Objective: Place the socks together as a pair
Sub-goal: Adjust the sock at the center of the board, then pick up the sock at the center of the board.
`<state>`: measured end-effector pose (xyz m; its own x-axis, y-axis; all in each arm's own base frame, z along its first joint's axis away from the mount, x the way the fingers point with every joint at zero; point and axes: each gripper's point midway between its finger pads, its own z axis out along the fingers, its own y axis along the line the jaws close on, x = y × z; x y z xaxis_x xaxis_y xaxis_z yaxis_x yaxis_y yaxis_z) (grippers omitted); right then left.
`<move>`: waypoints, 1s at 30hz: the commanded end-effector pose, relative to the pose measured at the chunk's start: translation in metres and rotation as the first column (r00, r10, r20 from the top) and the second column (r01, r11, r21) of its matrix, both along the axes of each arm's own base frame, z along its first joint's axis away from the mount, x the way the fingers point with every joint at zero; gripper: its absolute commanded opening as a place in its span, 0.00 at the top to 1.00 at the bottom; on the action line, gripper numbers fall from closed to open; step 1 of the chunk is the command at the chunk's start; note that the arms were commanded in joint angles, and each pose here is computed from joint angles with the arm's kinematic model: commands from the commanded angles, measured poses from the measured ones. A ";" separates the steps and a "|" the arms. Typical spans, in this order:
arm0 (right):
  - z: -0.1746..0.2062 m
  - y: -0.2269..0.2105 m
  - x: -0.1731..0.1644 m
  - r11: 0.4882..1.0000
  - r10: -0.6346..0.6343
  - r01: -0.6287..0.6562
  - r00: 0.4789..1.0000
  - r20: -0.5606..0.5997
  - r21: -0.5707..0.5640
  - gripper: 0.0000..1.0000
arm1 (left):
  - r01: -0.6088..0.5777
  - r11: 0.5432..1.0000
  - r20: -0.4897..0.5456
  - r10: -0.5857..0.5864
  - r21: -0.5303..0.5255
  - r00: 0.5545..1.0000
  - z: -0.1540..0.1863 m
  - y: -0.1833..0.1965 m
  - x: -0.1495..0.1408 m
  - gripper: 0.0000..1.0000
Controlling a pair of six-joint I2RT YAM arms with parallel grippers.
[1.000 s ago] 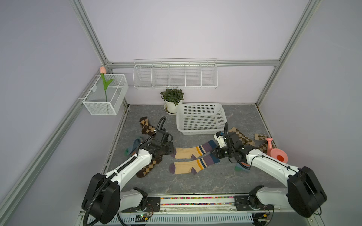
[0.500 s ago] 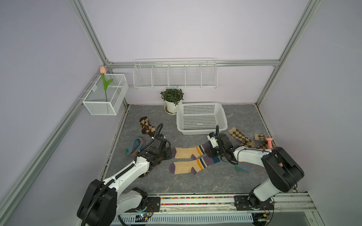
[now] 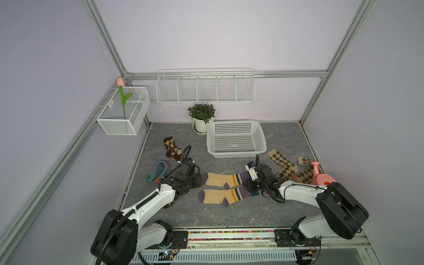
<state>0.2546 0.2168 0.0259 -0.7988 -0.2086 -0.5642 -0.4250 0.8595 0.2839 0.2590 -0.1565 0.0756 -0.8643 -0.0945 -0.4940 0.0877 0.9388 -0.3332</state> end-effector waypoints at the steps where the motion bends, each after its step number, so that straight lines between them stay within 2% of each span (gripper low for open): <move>1: -0.021 -0.018 -0.031 0.996 -0.049 0.041 0.993 -0.111 -0.079 0.56 | 0.012 1.000 -0.025 -0.012 -0.007 1.000 -0.001 -0.001 -0.007 0.48; 4: -0.013 -0.026 -0.035 0.993 -0.084 0.074 0.991 -0.105 -0.090 0.56 | 0.023 1.000 -0.054 -0.022 0.010 0.998 -0.005 0.002 -0.015 0.48; 8: 0.024 -0.035 -0.030 0.989 -0.130 0.127 0.991 -0.035 -0.070 0.50 | 0.018 0.998 -0.113 -0.011 0.057 0.994 -0.019 0.011 -0.028 0.47; 13: 0.063 -0.044 -0.036 0.988 -0.150 0.150 0.989 0.007 -0.041 0.45 | -0.001 0.998 -0.123 0.008 0.055 0.992 -0.031 0.016 -0.035 0.47; 16: 0.059 -0.046 -0.046 0.988 -0.139 0.135 0.989 -0.058 -0.072 0.43 | 0.008 0.999 -0.136 -0.002 0.048 0.991 -0.033 0.012 -0.035 0.47; 21: 0.030 -0.053 -0.063 0.979 -0.163 0.135 0.968 -0.190 -0.152 0.43 | 0.040 0.998 -0.179 -0.030 0.052 0.983 -0.044 0.003 -0.042 0.53; 30: 0.005 -0.060 -0.065 0.966 -0.205 0.161 0.953 -0.221 -0.202 0.47 | 0.069 0.997 -0.189 -0.059 0.045 0.980 -0.045 -0.008 -0.056 0.54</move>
<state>0.1950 0.1614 0.0413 -0.9242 -0.1363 -0.3566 -0.2205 0.9531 0.2071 0.2080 -0.1643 0.0315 -0.9433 -0.0001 -0.3321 0.1044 0.9492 -0.2968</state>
